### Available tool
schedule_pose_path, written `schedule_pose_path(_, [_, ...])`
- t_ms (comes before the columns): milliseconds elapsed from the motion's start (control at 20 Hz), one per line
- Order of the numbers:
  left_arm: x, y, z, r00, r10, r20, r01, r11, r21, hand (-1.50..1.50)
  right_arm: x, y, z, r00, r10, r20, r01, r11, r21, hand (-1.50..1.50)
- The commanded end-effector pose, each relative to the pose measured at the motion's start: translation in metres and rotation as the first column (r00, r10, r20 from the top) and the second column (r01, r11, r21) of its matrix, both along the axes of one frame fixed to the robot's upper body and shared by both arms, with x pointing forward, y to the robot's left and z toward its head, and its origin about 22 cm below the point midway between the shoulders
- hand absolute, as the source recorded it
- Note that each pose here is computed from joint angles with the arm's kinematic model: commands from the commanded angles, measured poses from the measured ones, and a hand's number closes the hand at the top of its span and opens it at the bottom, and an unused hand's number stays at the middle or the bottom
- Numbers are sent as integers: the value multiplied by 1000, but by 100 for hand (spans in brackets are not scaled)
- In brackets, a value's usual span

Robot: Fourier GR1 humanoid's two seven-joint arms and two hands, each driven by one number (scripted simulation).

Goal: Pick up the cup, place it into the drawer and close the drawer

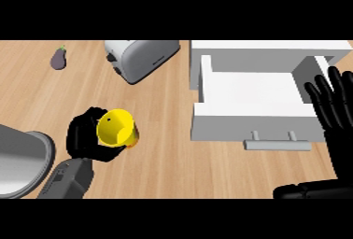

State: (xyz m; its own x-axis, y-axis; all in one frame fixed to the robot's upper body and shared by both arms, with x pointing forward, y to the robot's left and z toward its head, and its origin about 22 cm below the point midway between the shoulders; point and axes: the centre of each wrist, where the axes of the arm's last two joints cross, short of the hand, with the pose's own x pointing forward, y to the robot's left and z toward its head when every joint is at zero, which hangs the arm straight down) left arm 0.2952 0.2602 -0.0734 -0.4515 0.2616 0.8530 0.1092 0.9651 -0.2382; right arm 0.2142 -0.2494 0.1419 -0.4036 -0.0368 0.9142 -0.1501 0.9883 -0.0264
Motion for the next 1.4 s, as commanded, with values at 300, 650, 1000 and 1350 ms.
schedule_pose_path(300, [22, -46, 103, 991, -110, 71, 112, 994, -13, 150, -2, -13, 8, 1000, 3, 9, -3, 1000, -6, -150])
schedule_pose_path(650, [37, -105, 188, 990, -110, 91, 110, 994, 1, 150, -5, -8, -11, 1000, 6, -3, -6, 1000, -8, -150])
schedule_pose_path(1000, [53, -125, 226, 990, -117, 83, 113, 992, 61, 150, 11, 5, -6, 1000, -5, 10, 5, 1000, -12, -150])
schedule_pose_path(1350, [88, -169, 236, 990, -131, 61, 121, 983, 135, 150, 12, 9, -7, 1000, 21, 3, -21, 1000, -10, -150])
